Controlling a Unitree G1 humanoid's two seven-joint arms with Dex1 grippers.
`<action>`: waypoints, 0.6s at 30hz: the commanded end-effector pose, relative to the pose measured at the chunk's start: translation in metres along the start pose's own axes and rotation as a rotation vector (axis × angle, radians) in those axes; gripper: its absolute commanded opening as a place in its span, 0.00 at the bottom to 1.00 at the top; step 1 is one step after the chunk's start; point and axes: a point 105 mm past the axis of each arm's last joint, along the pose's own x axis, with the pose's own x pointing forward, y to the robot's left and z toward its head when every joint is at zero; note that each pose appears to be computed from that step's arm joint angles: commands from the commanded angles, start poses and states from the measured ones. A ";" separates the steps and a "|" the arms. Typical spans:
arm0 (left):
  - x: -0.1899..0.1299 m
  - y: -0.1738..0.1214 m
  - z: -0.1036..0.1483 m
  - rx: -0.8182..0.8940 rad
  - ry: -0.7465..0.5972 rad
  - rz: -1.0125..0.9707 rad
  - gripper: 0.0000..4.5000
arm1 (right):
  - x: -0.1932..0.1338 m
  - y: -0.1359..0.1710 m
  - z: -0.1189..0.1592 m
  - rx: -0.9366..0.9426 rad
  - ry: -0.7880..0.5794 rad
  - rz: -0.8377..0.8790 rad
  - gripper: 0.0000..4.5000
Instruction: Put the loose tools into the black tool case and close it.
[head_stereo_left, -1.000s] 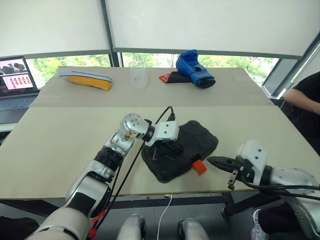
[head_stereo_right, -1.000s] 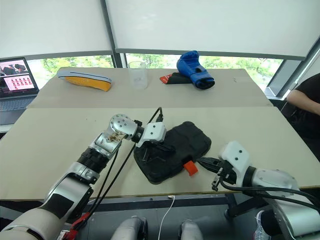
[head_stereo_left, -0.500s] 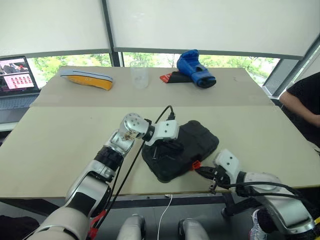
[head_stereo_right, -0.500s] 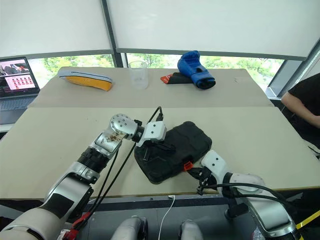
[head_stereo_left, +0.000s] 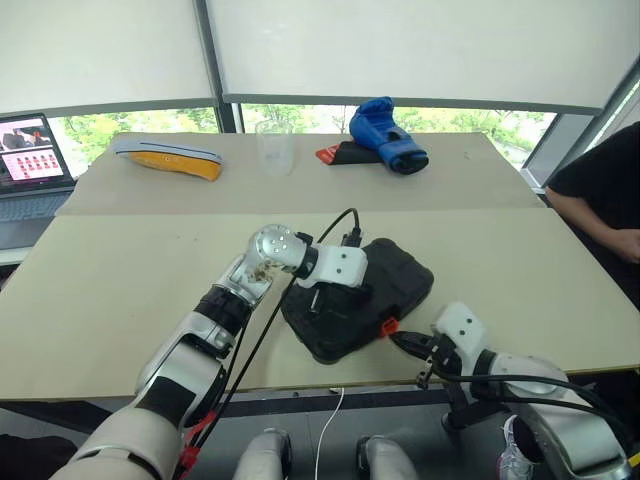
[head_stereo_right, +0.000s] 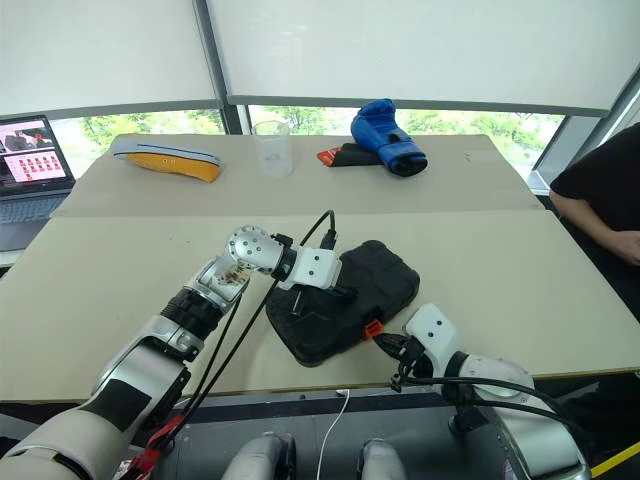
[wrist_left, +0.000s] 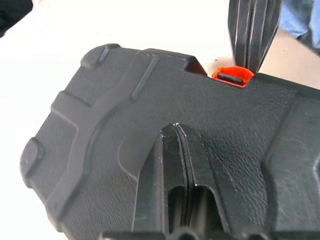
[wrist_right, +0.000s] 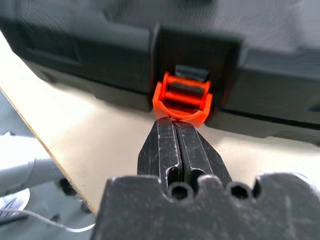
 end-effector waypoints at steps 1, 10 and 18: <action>0.012 -0.025 -0.024 -0.050 0.073 -0.093 0.01 | -0.003 -0.003 0.022 -0.047 -0.076 -0.027 0.00; 0.008 -0.025 -0.030 -0.061 0.090 -0.087 0.00 | -0.025 0.007 -0.006 0.070 0.043 -0.008 0.17; 0.007 -0.025 -0.030 -0.063 0.089 -0.088 0.00 | -0.011 0.015 -0.021 0.293 0.036 -0.089 0.79</action>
